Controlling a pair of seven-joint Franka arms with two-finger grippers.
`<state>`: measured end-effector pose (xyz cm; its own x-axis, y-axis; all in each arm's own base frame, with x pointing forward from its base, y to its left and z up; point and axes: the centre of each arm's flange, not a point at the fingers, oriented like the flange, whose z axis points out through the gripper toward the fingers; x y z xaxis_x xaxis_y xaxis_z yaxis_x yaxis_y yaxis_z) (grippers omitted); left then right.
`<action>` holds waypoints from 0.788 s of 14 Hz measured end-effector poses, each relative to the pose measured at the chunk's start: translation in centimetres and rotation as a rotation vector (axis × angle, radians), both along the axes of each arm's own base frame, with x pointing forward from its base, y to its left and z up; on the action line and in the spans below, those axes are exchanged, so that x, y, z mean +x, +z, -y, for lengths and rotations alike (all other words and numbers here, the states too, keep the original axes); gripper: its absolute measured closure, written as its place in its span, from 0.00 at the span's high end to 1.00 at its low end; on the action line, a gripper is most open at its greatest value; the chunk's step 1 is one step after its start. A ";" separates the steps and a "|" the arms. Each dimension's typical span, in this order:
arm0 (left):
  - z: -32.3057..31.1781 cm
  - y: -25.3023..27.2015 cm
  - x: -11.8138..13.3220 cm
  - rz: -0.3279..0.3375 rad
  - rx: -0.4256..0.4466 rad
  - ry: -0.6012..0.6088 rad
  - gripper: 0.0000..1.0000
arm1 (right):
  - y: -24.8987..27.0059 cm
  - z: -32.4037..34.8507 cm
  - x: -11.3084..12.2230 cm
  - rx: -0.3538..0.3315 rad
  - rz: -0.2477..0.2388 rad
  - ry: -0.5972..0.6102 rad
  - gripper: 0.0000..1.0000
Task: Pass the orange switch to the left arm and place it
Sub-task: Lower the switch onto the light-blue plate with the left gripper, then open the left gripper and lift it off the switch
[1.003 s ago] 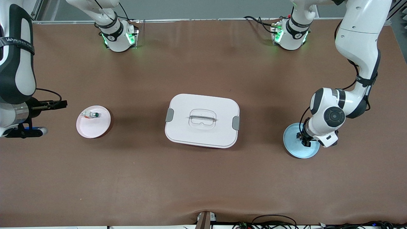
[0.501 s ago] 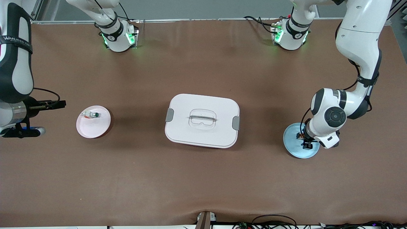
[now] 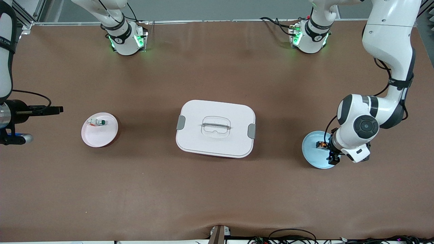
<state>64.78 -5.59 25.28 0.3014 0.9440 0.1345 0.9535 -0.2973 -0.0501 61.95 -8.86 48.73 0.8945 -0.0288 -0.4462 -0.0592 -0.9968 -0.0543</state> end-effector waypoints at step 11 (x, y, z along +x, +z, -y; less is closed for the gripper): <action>0.2 2.6 -0.8 -0.168 -0.060 -0.930 1.00 | 9.4 -2.1 -2.6 -0.025 0.164 0.030 1.00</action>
<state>64.00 -5.80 27.86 0.9475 0.3192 -0.0200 0.3143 -0.9410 -0.1256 59.35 -6.72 58.17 0.9559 -0.0099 -0.2935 -0.0215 -0.9991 -0.0362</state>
